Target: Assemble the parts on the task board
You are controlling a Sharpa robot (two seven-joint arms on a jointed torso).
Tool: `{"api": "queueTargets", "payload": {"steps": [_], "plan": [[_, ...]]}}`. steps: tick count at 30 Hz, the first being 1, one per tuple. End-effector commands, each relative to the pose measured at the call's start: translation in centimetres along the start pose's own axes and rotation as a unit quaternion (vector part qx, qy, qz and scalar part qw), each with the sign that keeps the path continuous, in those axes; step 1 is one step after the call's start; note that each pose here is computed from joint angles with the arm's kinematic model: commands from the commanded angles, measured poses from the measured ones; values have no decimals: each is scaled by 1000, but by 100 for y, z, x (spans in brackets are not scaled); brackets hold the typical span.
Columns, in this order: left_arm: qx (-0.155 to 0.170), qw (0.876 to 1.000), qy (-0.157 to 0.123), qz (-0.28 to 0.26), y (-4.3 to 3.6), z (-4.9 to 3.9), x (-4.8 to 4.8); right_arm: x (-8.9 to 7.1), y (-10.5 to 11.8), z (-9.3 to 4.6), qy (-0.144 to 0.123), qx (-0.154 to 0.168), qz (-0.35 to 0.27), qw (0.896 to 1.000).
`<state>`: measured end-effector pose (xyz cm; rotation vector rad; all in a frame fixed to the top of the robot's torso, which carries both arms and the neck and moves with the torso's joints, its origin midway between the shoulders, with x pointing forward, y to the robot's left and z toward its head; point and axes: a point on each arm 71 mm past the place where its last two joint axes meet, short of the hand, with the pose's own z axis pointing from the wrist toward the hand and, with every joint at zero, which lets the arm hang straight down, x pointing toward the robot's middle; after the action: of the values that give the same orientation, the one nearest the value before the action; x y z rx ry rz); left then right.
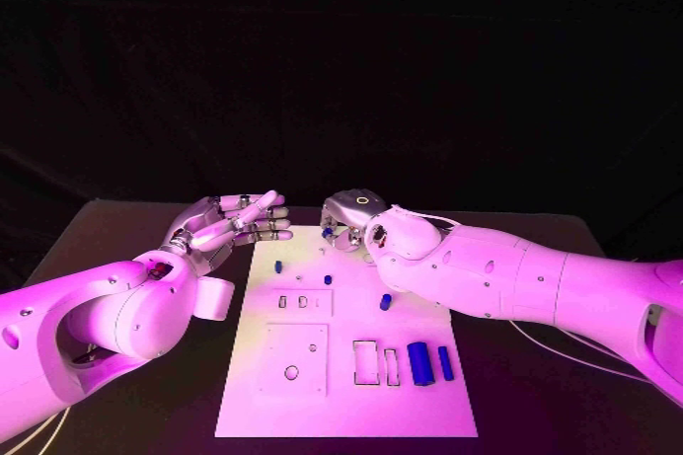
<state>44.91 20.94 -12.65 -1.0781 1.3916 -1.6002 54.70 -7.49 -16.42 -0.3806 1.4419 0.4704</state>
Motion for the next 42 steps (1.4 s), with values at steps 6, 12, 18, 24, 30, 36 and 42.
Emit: {"api": "queueTargets", "payload": {"steps": [6, 12, 18, 24, 30, 36, 42], "plan": [[3, 1000, 5, -2, -12, 9, 11, 11, -4, 13, 6, 6, -11, 1000], [3, 1000, 4, -2, -12, 9, 6, 23, -14, 15, 15, 7, -11, 1000], [3, 1000, 3, -2, -11, 9, 1, 12, -16, 0, 10, 5, -8, 1000], [3, 1000, 1, -1, -11, 9, -26, -82, -121, -166, -20, 3, 16, 1000], [2, 1000, 0, 0, -12, 6, -49, -221, -377, -447, -15, 17, 58, 998], [3, 1000, -5, 1, -14, 3, -95, -307, -690, -667, 17, 47, 84, 995], [4, 1000, -8, 2, -14, 3, -118, -305, -934, -762, 49, 81, 97, 991]]}}
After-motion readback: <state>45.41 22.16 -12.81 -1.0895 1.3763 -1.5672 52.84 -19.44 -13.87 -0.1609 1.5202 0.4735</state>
